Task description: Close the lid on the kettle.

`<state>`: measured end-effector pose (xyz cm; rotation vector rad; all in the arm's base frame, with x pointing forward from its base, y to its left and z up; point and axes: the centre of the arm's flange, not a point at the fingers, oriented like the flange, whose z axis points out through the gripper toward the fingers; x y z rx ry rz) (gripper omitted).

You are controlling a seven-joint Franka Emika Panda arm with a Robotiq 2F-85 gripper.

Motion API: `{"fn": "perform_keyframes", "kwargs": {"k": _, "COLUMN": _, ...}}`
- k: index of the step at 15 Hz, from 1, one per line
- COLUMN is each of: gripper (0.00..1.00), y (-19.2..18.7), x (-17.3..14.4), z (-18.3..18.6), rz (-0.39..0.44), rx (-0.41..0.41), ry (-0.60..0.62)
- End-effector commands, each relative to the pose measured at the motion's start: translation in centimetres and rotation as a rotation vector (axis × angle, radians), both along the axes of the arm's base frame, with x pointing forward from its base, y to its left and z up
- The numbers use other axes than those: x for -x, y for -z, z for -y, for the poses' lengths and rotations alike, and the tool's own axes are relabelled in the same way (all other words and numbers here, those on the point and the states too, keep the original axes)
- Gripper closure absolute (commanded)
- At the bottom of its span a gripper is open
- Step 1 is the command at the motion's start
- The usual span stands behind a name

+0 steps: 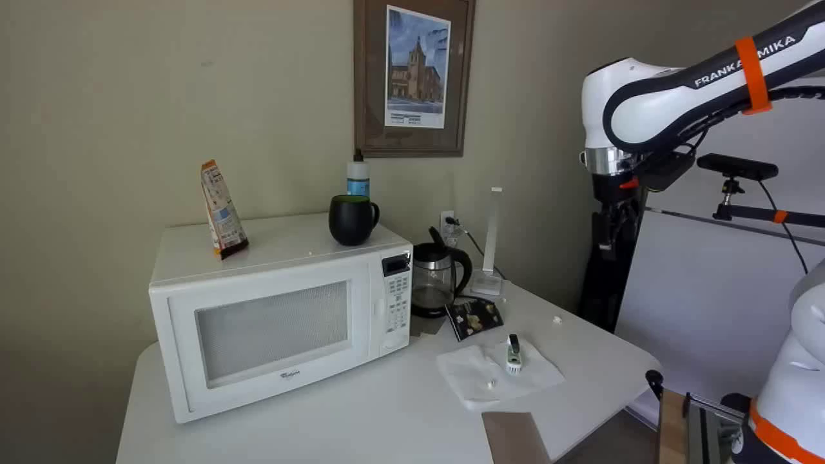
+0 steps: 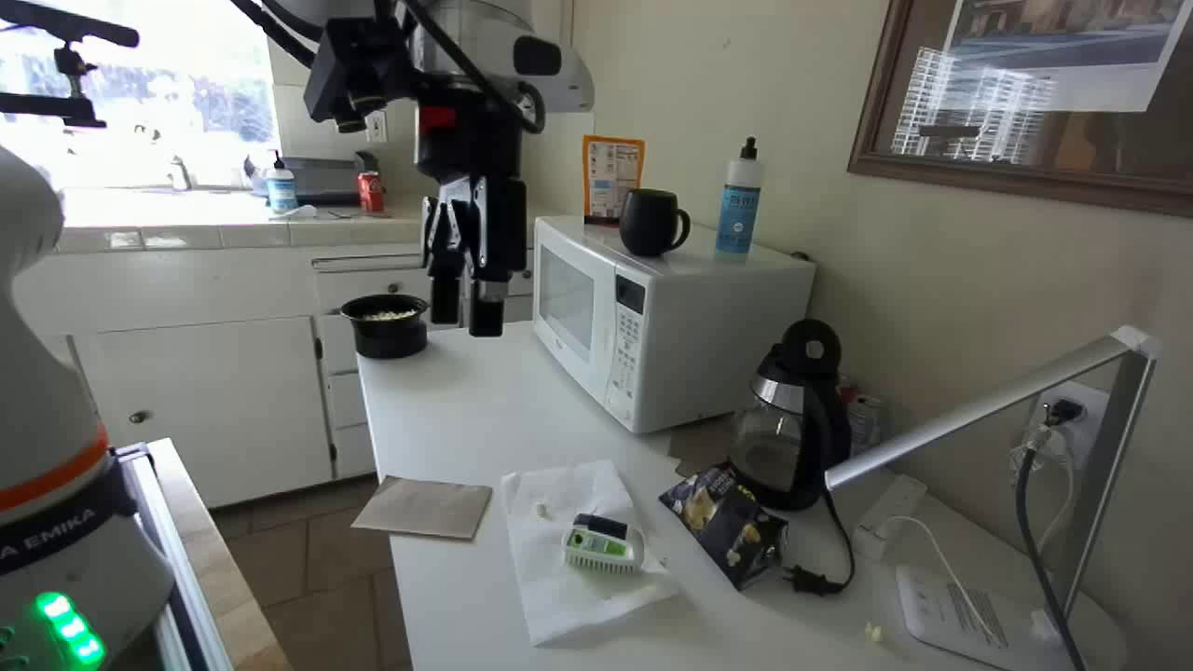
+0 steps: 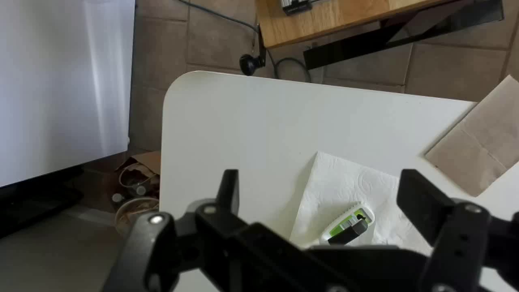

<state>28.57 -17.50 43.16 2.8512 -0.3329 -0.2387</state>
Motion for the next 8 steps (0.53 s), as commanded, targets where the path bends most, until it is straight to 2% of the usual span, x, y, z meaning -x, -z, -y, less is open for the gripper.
{"fn": "perform_keyframes", "kwargs": {"k": 1, "gripper": 0.00, "y": 0.0, "x": 0.0, "z": 0.0, "rz": 0.000, "rx": 0.000, "ry": 0.000}}
{"fn": "perform_keyframes", "kwargs": {"k": 3, "gripper": 0.00, "y": 0.0, "x": 0.0, "z": 0.0, "rz": 0.000, "rx": 0.000, "ry": 0.000}}
{"fn": "perform_keyframes", "kwargs": {"k": 6, "gripper": 0.00, "y": 0.4, "x": -3.7, "z": -0.9, "rz": 0.095, "rx": -0.077, "ry": 0.060}}
{"fn": "perform_keyframes", "kwargs": {"k": 8, "gripper": 0.00, "y": 0.6, "x": -7.6, "z": -0.9, "rz": 0.197, "rx": -0.156, "ry": 0.116}}
